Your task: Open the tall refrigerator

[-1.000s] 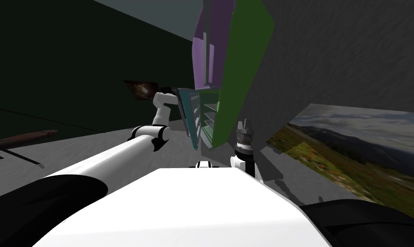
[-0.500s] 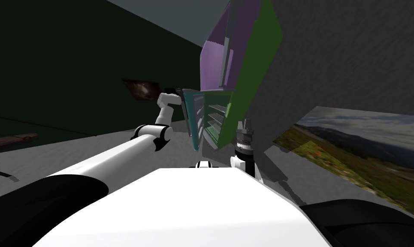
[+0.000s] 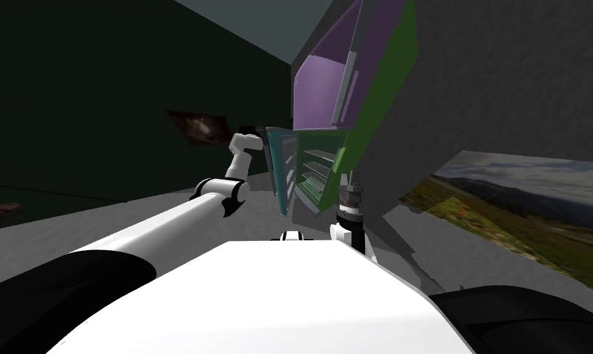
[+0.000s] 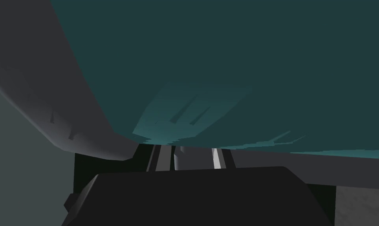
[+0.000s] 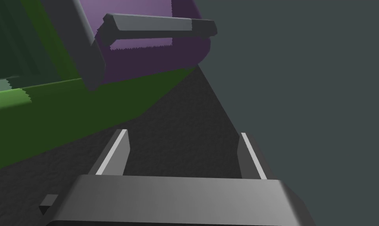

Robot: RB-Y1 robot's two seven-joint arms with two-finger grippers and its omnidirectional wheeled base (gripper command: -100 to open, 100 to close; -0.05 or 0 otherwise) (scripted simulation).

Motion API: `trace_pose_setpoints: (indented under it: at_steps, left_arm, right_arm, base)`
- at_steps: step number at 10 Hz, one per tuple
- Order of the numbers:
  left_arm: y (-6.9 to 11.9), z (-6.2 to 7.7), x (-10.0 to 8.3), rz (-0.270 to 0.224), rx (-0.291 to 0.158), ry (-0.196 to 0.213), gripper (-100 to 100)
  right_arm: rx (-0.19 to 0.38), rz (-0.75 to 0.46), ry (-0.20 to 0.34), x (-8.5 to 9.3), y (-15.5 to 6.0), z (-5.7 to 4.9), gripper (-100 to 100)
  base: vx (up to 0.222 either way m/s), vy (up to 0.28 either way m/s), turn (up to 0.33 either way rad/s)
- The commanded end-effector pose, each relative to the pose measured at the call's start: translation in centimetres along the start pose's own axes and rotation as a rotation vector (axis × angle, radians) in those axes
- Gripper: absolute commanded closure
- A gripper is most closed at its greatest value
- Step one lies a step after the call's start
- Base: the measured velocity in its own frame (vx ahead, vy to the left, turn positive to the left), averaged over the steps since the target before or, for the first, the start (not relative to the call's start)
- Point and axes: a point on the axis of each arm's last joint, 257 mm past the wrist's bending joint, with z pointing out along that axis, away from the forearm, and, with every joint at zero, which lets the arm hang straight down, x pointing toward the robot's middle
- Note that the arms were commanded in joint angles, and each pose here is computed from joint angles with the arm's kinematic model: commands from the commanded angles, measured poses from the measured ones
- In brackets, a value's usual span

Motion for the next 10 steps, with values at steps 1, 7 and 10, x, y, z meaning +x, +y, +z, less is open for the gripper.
trace_pose_setpoints:
  at_steps: [1,7,10]
  left_arm:
    - [0.3,0.1,2.1,-0.001,-0.004,0.039,100]
    - [-0.7,-0.1,5.7,-0.006,0.014,0.106,100]
    - [-0.5,-0.2,8.0,-0.01,0.008,0.15,100]
  right_arm:
    - [0.0,0.0,0.0,0.0,0.0,0.0,0]
    - [0.0,0.0,0.0,0.0,0.0,0.0,0]
    - [0.0,0.0,0.0,0.0,0.0,0.0,0]
  base:
    - [-0.003,0.331,-0.085]
    - [0.034,0.249,-0.077]
    - [0.097,0.358,-0.109]
